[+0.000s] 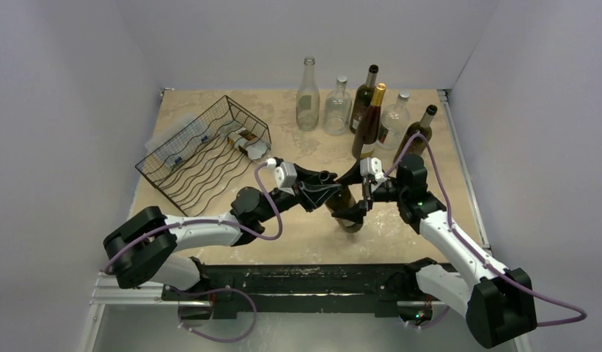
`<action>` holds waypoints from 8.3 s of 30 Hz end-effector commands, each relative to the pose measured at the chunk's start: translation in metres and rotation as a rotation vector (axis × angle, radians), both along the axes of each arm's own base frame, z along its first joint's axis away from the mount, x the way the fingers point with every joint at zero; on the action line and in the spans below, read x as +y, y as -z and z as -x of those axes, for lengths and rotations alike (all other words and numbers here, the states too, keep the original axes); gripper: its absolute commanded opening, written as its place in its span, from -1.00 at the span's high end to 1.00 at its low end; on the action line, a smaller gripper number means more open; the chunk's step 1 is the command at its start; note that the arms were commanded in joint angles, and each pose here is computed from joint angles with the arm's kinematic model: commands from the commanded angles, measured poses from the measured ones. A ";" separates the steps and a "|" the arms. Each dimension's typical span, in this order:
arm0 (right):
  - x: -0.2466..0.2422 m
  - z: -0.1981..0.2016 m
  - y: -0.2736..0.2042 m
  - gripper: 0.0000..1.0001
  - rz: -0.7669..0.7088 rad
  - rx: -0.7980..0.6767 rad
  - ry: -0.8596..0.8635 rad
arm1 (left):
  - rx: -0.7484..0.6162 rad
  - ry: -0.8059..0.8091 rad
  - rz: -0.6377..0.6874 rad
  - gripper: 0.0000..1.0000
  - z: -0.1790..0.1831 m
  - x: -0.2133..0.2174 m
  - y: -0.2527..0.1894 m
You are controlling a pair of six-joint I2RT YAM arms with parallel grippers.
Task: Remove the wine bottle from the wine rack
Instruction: Place the wine bottle at the center of the board, then pick up the wine bottle from the wine rack.
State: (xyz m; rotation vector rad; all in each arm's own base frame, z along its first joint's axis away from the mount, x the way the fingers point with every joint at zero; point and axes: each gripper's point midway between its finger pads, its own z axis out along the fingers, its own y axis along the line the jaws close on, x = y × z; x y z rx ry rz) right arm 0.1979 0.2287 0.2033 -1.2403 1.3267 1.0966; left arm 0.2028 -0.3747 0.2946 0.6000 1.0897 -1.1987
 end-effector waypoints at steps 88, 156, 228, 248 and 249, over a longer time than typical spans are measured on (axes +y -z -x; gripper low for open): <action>-0.049 -0.040 -0.030 -0.98 0.145 -0.183 0.207 | 0.059 -0.481 -0.272 0.65 -0.300 0.022 -0.043; -0.076 -0.029 -0.009 -0.98 0.330 -0.340 0.174 | 0.333 -0.599 -0.496 -1.00 -0.072 0.206 -0.032; 0.189 -0.207 0.063 -0.93 0.579 0.082 0.644 | 0.295 -1.181 -0.455 -1.00 -0.034 0.339 -0.007; 0.196 -0.223 0.119 -0.31 0.664 0.118 0.674 | 0.295 -1.175 -0.454 -1.00 -0.034 0.339 -0.007; 0.196 -0.224 0.120 -0.30 0.665 0.118 0.675 | 0.294 -1.175 -0.454 -1.00 -0.034 0.338 -0.007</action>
